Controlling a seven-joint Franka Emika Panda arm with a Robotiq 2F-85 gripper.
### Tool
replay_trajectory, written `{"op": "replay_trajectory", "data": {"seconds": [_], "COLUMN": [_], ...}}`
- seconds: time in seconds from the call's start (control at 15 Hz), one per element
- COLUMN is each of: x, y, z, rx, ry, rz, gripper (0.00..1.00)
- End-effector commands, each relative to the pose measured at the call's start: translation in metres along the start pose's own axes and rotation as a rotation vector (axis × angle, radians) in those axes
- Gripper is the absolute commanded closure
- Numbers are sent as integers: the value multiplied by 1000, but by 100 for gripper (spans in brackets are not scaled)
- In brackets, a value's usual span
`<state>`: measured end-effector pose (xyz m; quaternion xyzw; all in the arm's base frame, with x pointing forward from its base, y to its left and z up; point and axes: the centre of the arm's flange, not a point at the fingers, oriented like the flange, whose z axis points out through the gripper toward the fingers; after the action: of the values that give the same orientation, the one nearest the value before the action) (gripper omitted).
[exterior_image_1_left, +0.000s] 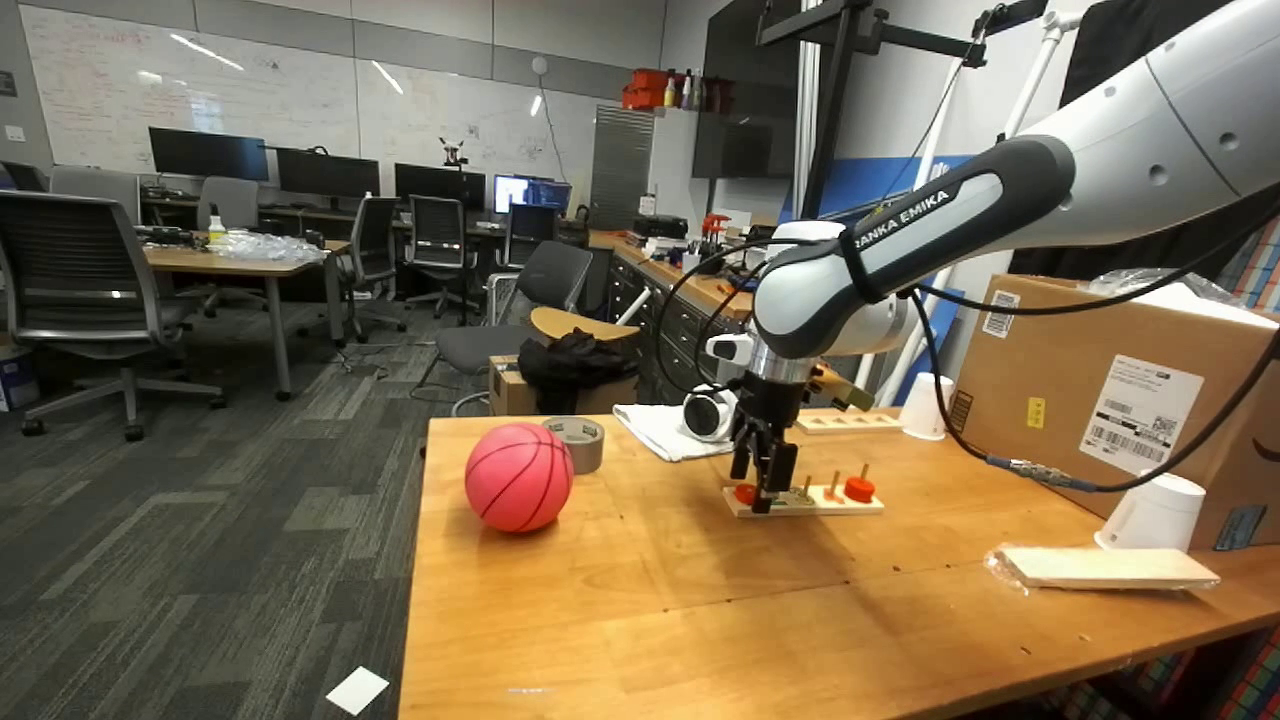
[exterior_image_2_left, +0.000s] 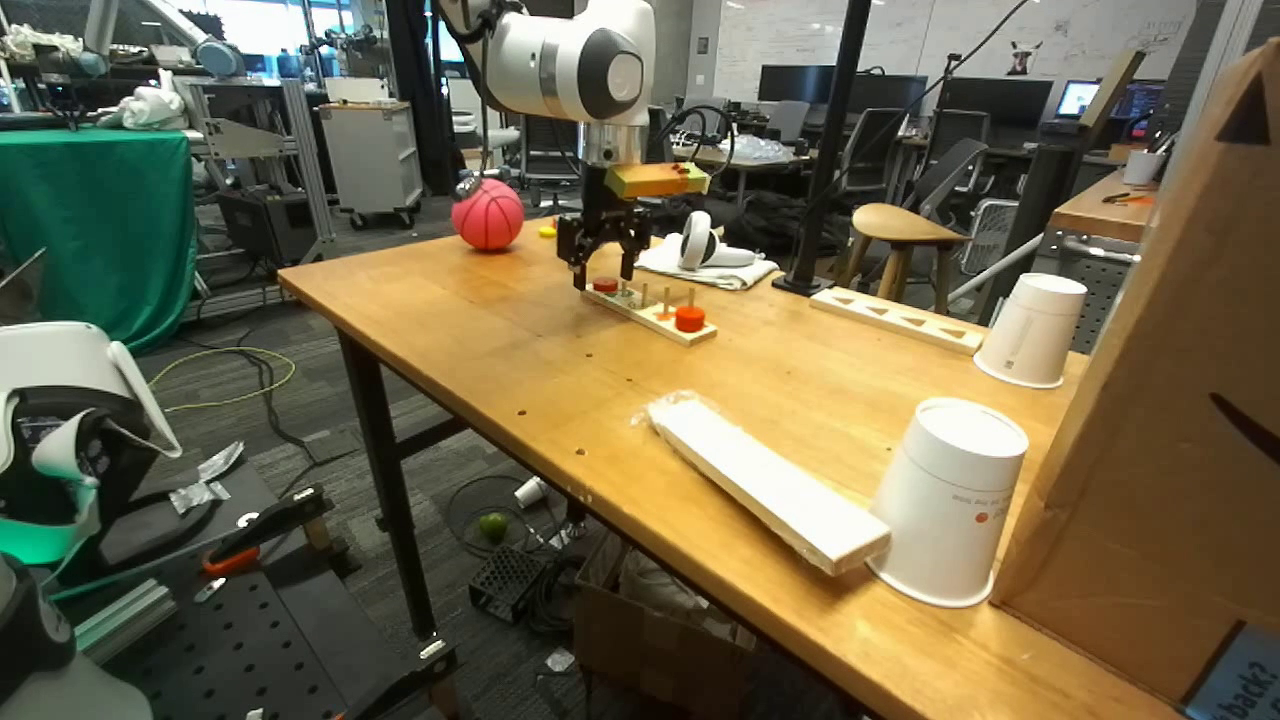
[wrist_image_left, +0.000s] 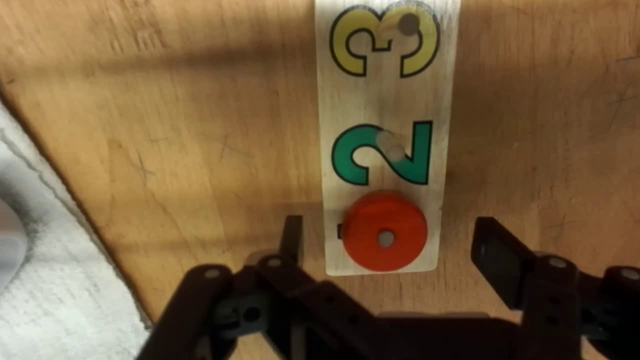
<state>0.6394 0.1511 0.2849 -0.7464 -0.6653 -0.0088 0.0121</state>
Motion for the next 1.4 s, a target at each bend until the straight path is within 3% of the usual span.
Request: {"op": "replay_trajectory", "data": {"seconds": [0.0,0.2,0.47,0.87,1.33], "x": [1,2,5,4,-16], "y": [5,5,5,6,17], "z": [-3,-4,-7,-9,-46], "rx": [-11,-11,-15,-20,-75], "ry": [17,17,18,12,-19], "rz": [-16,-20,-31,-32,24], "gripper": [42,65,83,83,83]}}
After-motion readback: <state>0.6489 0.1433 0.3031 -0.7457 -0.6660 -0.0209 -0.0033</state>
